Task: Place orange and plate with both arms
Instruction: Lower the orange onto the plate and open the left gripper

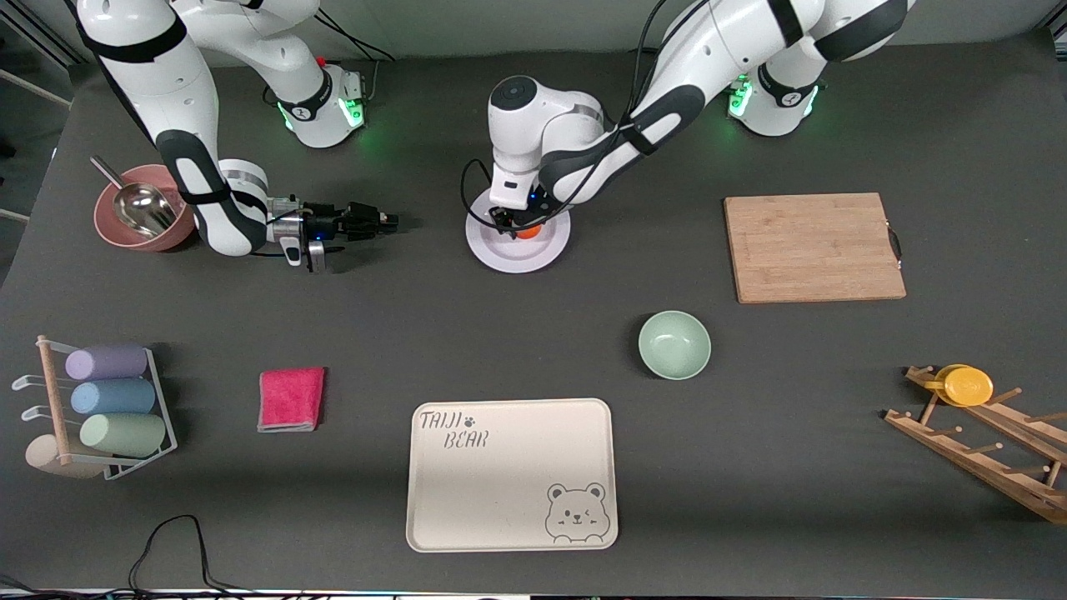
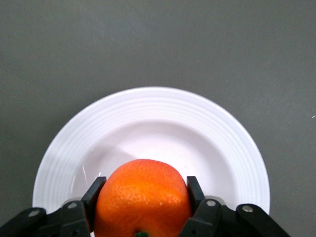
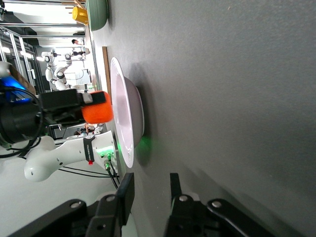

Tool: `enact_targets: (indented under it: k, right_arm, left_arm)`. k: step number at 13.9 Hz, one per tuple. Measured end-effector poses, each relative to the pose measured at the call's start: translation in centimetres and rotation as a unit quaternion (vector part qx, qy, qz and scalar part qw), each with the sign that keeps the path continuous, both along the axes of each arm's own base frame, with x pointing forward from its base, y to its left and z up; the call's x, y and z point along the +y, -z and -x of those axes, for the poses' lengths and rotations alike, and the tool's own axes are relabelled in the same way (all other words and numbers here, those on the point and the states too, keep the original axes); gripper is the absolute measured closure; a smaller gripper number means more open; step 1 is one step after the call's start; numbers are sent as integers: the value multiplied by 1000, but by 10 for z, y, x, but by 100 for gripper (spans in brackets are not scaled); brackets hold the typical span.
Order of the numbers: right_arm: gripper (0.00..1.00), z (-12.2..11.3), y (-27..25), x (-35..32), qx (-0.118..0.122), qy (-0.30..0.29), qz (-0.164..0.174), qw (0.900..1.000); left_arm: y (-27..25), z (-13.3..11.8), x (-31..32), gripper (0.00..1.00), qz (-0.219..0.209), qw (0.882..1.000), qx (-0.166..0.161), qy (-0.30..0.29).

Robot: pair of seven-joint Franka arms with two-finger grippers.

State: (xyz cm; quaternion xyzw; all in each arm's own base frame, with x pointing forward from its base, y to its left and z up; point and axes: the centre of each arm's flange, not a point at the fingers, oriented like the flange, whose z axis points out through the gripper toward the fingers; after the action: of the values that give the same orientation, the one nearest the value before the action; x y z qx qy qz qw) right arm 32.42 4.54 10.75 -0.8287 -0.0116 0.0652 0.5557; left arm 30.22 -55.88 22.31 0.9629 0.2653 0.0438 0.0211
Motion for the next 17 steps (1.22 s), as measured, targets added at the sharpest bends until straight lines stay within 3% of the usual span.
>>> enact_targets:
  k: [2, 3, 5, 6, 10, 14, 17]
  right_arm:
    - [64, 0, 0, 0, -1, 0, 0, 1000]
    - [64, -1, 0, 0, -1, 0, 0, 1000]
    - [64, -2, 2, 1, -9, -6, 0, 1000]
    - [64, -2, 5, 1, -13, -10, 0, 1000]
    - [64, -3, 11, 1, -16, -16, 2, 1000]
    - [64, -4, 12, 1, -17, -17, 2, 1000]
    - [64, -6, 13, 17, -19, 0, -10, 1000]
  left_arm:
    - [7, 0, -1, 29, 0, 1000, 7, -1]
    - [7, -2, -2, 24, 2, 1000, 8, -3]
    - [4, -6, -5, 4, 7, 1000, 4, -4]
    - [3, -6, -6, 0, 8, 1000, 3, -4]
    - [-15, -21, -14, 0, 16, 1000, -12, -11]
    - [-57, -61, -14, 0, 20, 999, -36, 1]
    - [-105, -100, 8, 0, 33, 999, -16, 36]
